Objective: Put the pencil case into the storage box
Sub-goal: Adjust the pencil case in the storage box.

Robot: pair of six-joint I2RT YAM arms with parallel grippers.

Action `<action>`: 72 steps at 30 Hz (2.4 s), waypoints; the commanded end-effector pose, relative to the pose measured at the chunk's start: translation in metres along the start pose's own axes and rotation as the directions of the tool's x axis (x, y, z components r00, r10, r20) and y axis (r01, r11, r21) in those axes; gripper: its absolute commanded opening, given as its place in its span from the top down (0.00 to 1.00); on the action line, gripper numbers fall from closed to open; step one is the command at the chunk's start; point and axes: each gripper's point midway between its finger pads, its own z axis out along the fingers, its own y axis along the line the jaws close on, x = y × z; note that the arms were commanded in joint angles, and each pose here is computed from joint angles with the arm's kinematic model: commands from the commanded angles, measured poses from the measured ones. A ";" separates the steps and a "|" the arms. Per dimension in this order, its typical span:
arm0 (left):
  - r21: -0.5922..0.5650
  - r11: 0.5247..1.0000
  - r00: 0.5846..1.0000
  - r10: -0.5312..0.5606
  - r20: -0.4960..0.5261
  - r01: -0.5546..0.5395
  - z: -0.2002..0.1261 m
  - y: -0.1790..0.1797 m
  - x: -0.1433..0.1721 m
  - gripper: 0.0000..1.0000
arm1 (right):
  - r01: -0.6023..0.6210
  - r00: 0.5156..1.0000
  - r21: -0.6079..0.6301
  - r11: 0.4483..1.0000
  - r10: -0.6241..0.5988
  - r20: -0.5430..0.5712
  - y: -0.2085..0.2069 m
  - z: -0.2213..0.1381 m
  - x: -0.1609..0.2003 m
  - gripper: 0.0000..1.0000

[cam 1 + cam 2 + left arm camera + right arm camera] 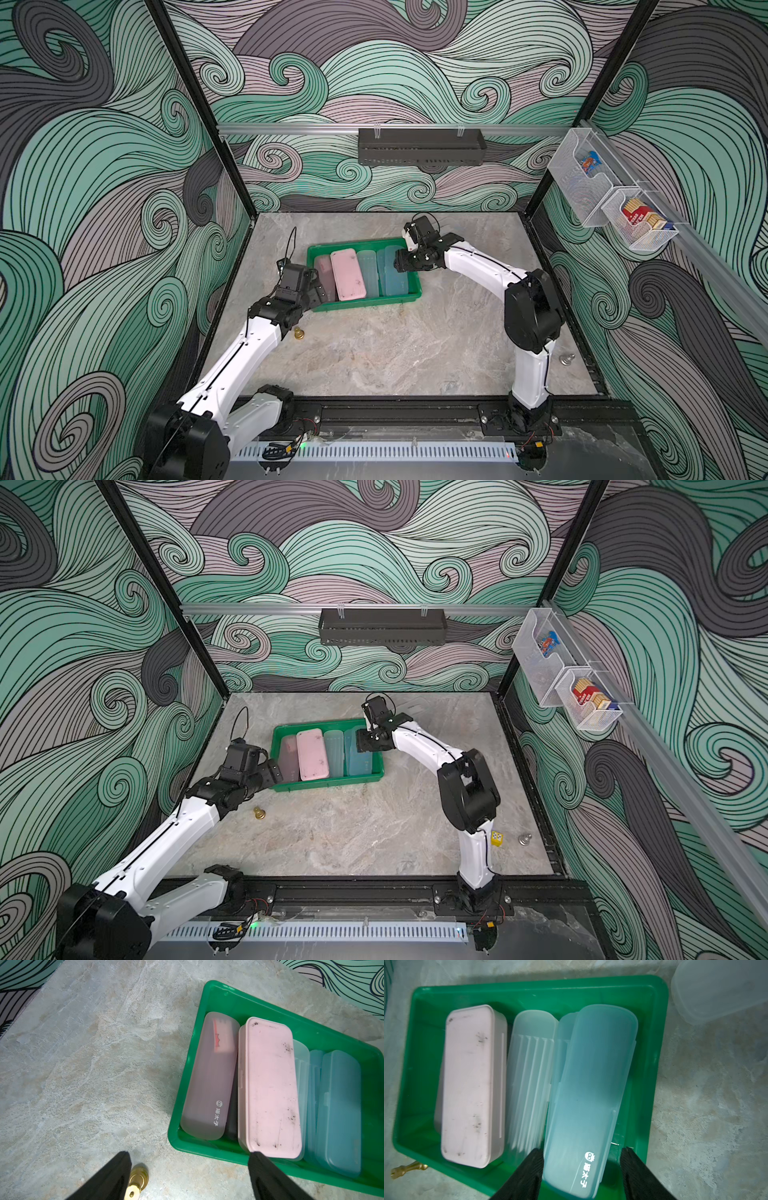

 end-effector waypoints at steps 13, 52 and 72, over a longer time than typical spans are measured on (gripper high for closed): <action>-0.022 1.000 1.000 0.015 -0.012 -0.016 0.007 0.006 0.006 0.08 | 0.090 0.995 0.009 0.996 -0.090 -0.045 0.008 0.037 -0.001 0.51; -0.041 0.999 0.999 0.029 -0.033 -0.031 0.020 0.010 0.017 0.08 | 0.118 0.991 0.086 0.989 -0.112 -0.070 -0.006 0.048 0.007 0.26; -0.037 0.999 0.999 0.033 -0.026 -0.034 0.019 0.010 0.016 0.08 | 0.146 0.989 0.088 0.985 -0.143 -0.046 0.018 0.051 0.004 0.33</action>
